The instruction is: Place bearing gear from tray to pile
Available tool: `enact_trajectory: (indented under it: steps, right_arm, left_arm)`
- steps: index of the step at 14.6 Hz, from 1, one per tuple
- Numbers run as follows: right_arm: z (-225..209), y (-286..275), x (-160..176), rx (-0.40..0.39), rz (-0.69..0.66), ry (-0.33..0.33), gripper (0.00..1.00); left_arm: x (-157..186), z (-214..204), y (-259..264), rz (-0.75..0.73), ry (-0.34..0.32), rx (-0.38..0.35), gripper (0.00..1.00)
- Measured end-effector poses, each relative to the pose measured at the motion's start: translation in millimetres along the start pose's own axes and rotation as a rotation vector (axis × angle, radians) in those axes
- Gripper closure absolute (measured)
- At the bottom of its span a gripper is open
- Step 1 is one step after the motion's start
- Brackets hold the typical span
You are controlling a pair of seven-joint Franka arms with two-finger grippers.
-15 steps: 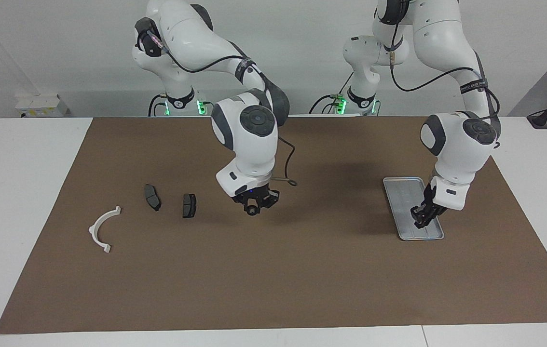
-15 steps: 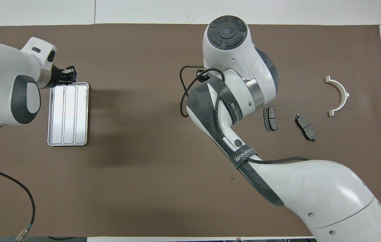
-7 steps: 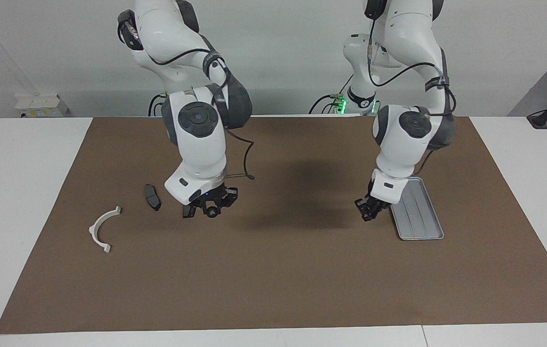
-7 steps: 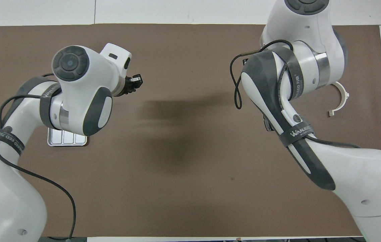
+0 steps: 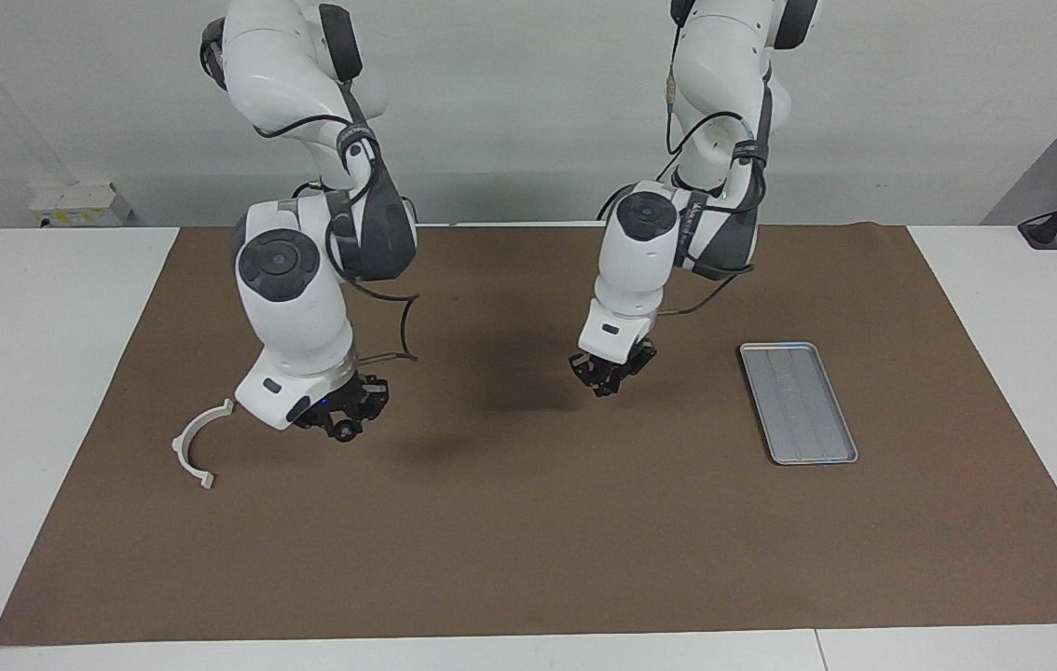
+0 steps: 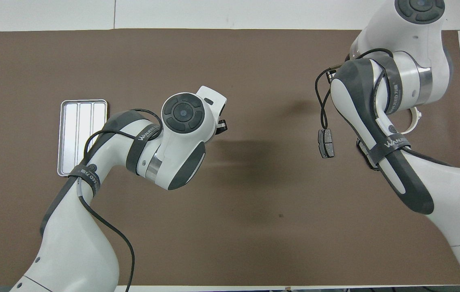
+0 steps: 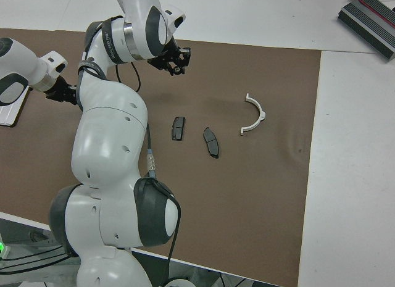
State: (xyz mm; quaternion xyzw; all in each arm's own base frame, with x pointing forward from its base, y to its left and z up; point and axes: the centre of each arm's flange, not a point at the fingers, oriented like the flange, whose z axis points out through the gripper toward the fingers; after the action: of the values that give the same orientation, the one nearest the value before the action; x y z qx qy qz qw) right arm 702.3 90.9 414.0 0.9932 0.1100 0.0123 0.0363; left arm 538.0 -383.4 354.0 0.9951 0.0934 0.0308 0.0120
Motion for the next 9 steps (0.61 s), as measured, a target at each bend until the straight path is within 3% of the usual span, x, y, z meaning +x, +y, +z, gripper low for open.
enact_trajectory:
  steps: [9]
  right_arm:
    - [66.2, 66.9, -37.4, 0.006, -0.045, 0.072, 0.65]
  left_arm:
    - [-6.8, 20.3, 10.8, -0.014, 0.014, -0.01, 0.76]
